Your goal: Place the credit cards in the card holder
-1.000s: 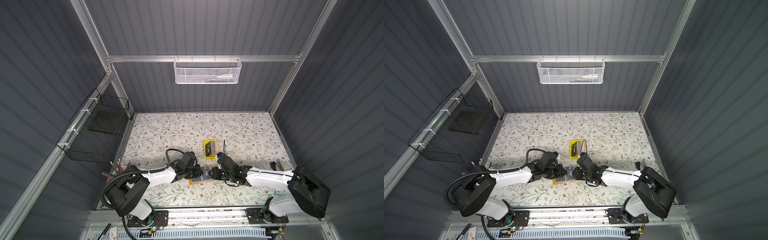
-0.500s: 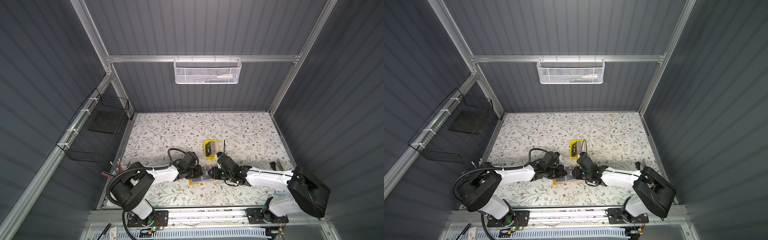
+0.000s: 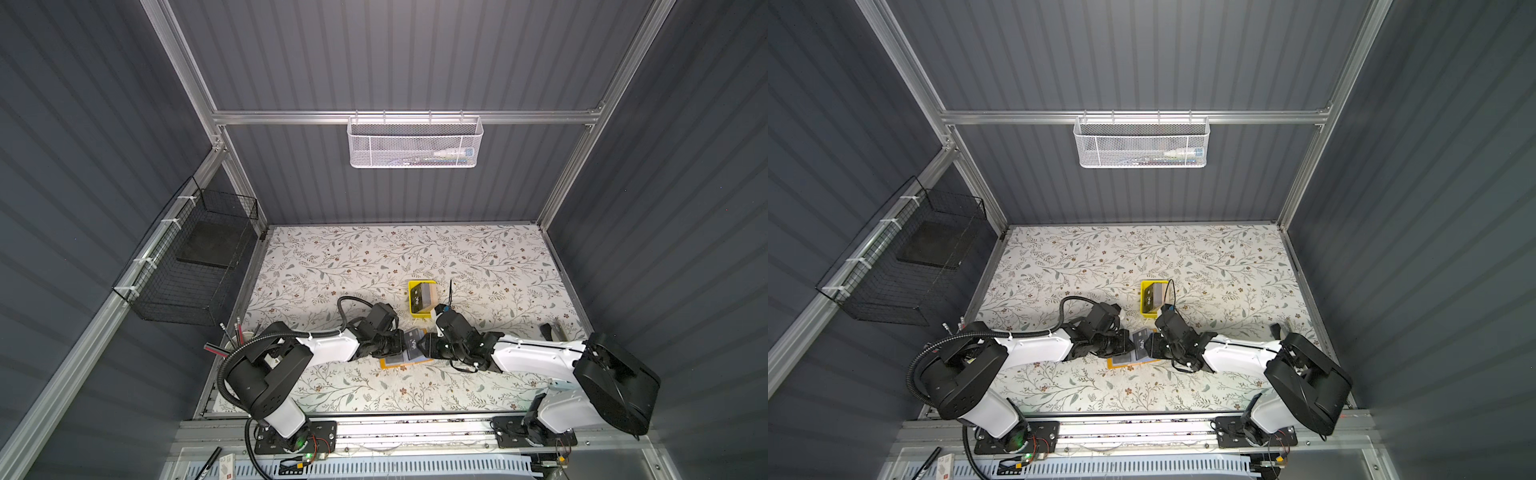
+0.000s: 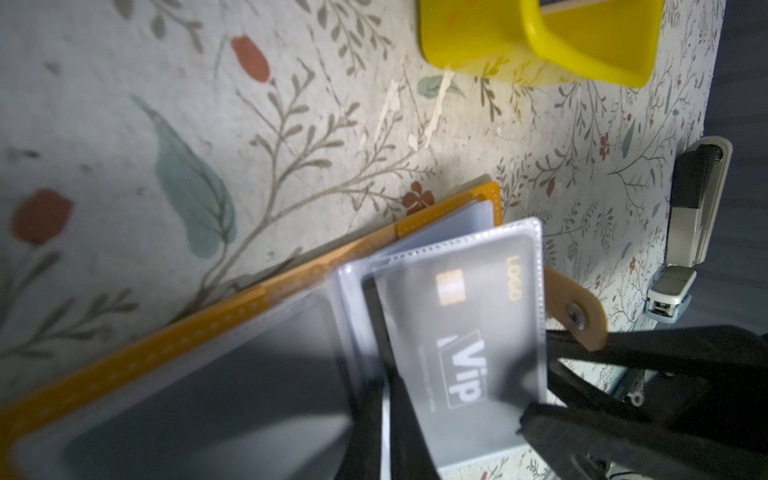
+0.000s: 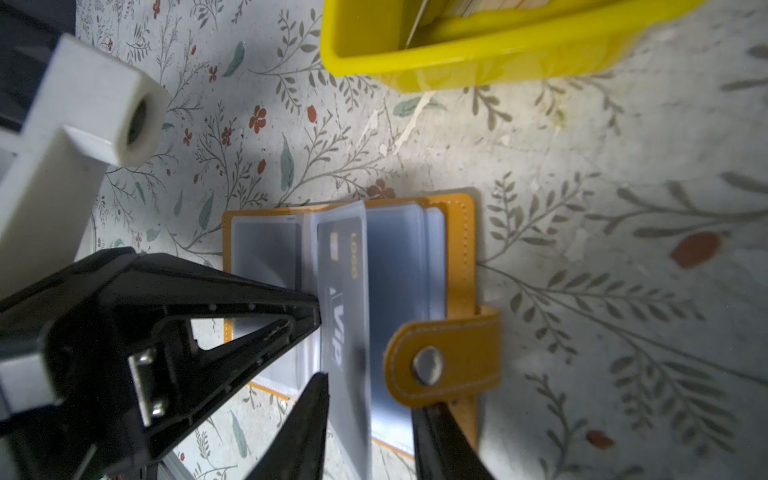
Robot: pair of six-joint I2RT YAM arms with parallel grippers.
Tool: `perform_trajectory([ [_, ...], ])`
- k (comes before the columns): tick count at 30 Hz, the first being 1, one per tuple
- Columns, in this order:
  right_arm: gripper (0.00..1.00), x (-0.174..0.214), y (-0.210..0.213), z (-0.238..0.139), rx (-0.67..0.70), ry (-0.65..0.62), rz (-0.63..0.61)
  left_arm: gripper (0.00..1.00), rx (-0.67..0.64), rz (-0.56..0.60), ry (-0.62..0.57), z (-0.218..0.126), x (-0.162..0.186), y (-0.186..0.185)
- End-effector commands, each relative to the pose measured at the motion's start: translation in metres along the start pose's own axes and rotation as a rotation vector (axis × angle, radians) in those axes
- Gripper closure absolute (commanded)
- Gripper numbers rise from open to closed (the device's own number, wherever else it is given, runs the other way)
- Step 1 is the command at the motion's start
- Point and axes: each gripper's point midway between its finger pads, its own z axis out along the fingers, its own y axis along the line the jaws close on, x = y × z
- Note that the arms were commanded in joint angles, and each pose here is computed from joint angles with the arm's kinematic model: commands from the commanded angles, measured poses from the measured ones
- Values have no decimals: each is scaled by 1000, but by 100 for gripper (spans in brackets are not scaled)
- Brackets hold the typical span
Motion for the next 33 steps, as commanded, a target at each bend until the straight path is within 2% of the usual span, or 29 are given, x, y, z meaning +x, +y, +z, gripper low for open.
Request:
perform_trajectory([
  [1, 64, 5, 0, 4, -18, 20, -7, 92, -51, -11, 49, 7, 13, 13],
  [11, 69, 4, 16, 5, -78, 25, -24, 90, -2, 7, 14, -3, 8, 3],
  [19, 67, 1, 33, 5, -57, 29, -65, 87, 49, 13, -75, -45, -16, -10],
  [25, 62, 2, 55, 7, -59, 40, -85, 84, 98, -16, -148, -84, -36, -2],
  [33, 60, 4, 83, 15, -95, 60, -114, 84, 117, 10, -152, -98, -40, -4],
])
